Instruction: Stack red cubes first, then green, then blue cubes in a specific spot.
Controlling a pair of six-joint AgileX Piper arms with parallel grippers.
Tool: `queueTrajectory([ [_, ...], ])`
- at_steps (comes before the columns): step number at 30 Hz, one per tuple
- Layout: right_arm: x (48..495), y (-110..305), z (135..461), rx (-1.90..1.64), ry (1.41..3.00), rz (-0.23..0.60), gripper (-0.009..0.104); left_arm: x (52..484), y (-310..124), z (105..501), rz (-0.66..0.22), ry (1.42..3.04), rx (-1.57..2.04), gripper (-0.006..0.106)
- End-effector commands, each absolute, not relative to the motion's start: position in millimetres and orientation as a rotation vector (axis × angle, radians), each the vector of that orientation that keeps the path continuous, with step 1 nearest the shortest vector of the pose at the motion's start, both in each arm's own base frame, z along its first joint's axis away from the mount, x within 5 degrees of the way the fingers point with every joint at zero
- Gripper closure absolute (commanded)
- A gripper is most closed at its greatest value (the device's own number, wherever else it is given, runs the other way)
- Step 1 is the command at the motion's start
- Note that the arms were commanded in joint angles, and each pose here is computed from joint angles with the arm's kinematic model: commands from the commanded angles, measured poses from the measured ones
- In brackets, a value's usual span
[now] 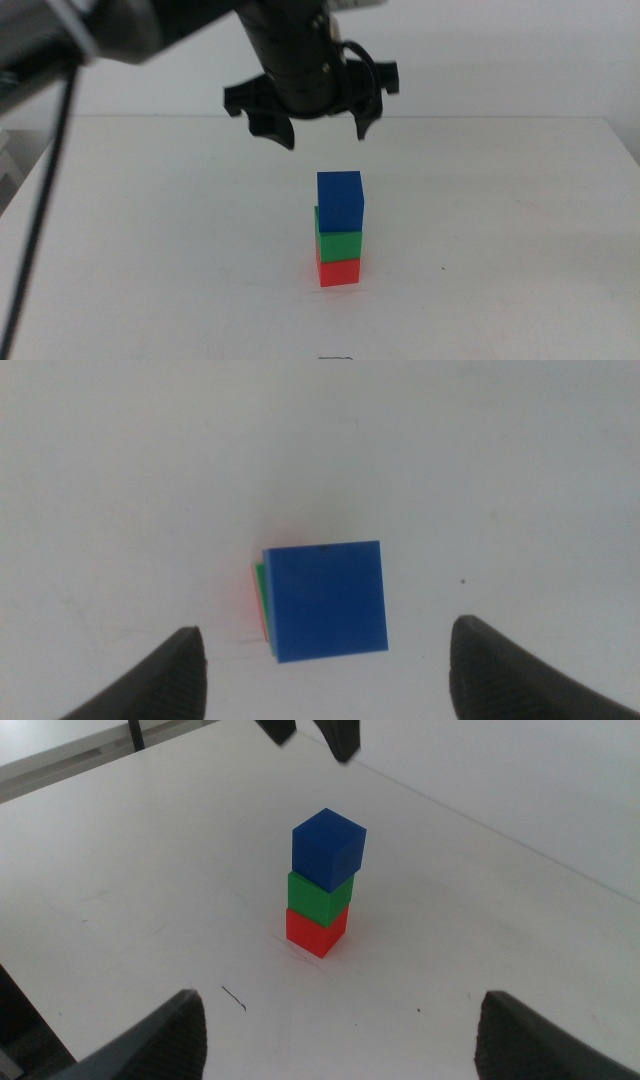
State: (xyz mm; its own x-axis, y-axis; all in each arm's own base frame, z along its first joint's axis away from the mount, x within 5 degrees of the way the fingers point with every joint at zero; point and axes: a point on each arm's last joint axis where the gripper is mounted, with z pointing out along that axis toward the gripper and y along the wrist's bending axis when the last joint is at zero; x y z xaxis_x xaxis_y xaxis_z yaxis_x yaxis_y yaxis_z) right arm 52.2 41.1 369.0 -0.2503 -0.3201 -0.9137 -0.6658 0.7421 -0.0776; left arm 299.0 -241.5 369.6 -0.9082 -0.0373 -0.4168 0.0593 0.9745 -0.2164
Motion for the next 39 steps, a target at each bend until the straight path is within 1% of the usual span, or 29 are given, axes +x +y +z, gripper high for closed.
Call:
queueTrajectory([
  [1, 55, 42, 382, -0.743, 1.765, 0.391, 0.008, 280, -223, 409, -0.348, 2.605, 0.010, 0.020],
  [3, 55, 42, 382, -0.743, 1.765, 0.391, 0.008, 274, -217, 419, -0.350, 2.575, 0.007, 0.020],
  [5, 55, 42, 382, -0.743, 1.765, 0.391, 0.008, 269, -209, 428, -0.325, 2.543, 0.035, 0.020],
  [7, 55, 42, 382, -0.743, 1.765, 0.391, 0.008, 264, -200, 437, -0.258, 2.507, 0.129, 0.019],
  [9, 55, 42, 382, -0.743, 1.765, 0.391, 0.008, 258, -189, 447, -0.165, 2.457, 0.231, 0.015],
  [12, 55, 42, 382, -0.743, 1.765, 0.391, 0.008, 250, -175, 462, -0.084, 2.377, 0.301, 0.007],
  [13, 55, 42, 382, -0.743, 1.765, 0.391, 0.008, 247, -171, 466, -0.069, 2.358, 0.305, 0.007],
  [18, 55, 42, 382, -0.743, 1.765, 0.391, 0.008, 226, -145, 493, -0.042, 2.254, 0.302, 0.007],
  [21, 55, 42, 382, -0.743, 1.765, 0.391, 0.008, 214, -121, 508, -0.015, 2.202, 0.324, 0.007],
  [26, 55, 42, 382, -0.743, 1.765, 0.391, 0.008, 203, -80, 521, -0.058, 2.189, 0.303, 0.007],
  [27, 55, 42, 382, -0.743, 1.765, 0.391, 0.008, 199, -71, 524, -0.055, 2.179, 0.313, 0.007],
  [32, 55, 42, 382, -0.743, 1.765, 0.391, 0.008, 182, -34, 538, -0.006, 2.109, 0.280, 0.007],
  [35, 55, 42, 382, -0.743, 1.765, 0.391, 0.008, 174, -23, 542, 0.023, 2.094, 0.238, 0.007],
  [39, 55, 42, 382, -0.743, 1.765, 0.391, 0.008, 169, -20, 544, 0.031, 2.083, 0.221, 0.007],
])
